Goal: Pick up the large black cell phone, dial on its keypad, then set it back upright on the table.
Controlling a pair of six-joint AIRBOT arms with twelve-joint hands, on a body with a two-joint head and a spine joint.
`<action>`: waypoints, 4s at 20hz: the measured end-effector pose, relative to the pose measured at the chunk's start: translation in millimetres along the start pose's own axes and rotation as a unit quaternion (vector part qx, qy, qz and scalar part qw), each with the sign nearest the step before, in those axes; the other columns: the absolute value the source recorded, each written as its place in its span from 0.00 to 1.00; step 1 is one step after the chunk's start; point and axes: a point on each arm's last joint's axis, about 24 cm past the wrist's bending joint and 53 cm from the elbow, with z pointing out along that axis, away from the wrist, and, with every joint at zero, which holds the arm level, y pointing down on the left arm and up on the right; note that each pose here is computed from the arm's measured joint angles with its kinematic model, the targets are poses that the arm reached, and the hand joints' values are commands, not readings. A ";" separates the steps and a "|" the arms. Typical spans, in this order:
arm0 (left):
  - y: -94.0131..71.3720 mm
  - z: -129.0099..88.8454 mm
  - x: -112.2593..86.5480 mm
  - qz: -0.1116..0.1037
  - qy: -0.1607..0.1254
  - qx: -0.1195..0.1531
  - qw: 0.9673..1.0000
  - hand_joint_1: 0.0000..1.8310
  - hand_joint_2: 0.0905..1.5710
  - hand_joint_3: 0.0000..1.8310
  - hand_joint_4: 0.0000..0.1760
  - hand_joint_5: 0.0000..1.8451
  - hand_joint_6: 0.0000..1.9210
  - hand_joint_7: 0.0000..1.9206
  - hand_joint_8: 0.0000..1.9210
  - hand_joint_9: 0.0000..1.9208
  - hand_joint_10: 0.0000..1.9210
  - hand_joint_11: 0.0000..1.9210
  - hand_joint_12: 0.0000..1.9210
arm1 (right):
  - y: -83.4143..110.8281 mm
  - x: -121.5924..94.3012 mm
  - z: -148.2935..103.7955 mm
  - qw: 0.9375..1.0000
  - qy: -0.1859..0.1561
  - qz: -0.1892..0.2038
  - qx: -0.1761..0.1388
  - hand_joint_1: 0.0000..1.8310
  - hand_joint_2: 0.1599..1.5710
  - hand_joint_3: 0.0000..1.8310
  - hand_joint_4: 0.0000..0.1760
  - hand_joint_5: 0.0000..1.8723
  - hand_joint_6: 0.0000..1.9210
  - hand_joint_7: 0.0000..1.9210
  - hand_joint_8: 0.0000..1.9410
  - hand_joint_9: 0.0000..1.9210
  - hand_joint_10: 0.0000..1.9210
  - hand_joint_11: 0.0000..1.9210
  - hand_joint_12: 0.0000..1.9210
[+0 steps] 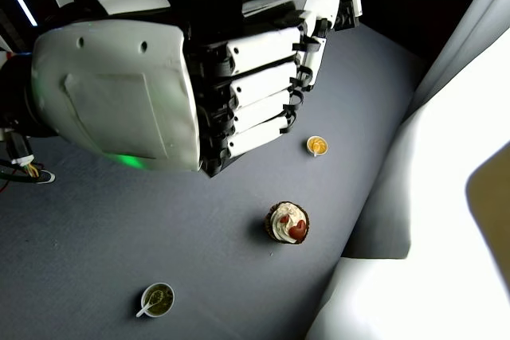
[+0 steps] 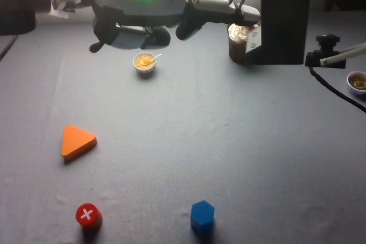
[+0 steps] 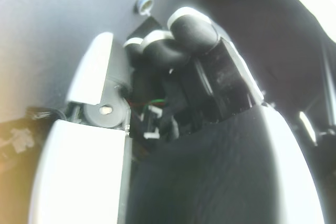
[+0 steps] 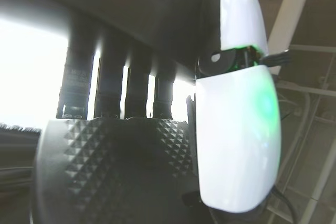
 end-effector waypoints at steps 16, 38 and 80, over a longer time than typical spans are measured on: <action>-9.1 -92.5 22.1 -0.089 0.064 0.081 0.991 0.71 0.78 0.00 0.28 0.10 0.01 0.37 0.76 0.32 0.90 0.28 1.00 | -7.8 -58.4 -19.0 0.998 -0.046 0.048 -0.023 0.81 0.69 0.00 0.00 0.50 0.41 0.44 0.58 0.46 0.62 0.42 0.87; 7.8 -69.3 -30.9 -0.510 -0.059 0.046 0.857 0.00 0.74 0.00 0.19 0.13 0.00 0.12 0.00 0.10 0.00 0.00 0.23 | -49.2 -93.6 -50.3 0.996 -0.017 0.072 -0.058 0.81 0.69 0.00 0.00 0.49 0.44 0.45 0.56 0.46 0.61 0.43 0.85; -2.8 -57.1 -4.0 -0.589 -0.015 0.025 0.808 0.00 0.75 0.00 0.14 0.11 0.00 0.12 0.00 0.09 0.00 0.00 0.23 | -97.1 -108.8 -96.3 0.997 0.014 0.053 -0.046 0.76 0.69 0.00 0.00 0.50 0.44 0.46 0.59 0.47 0.67 0.46 0.72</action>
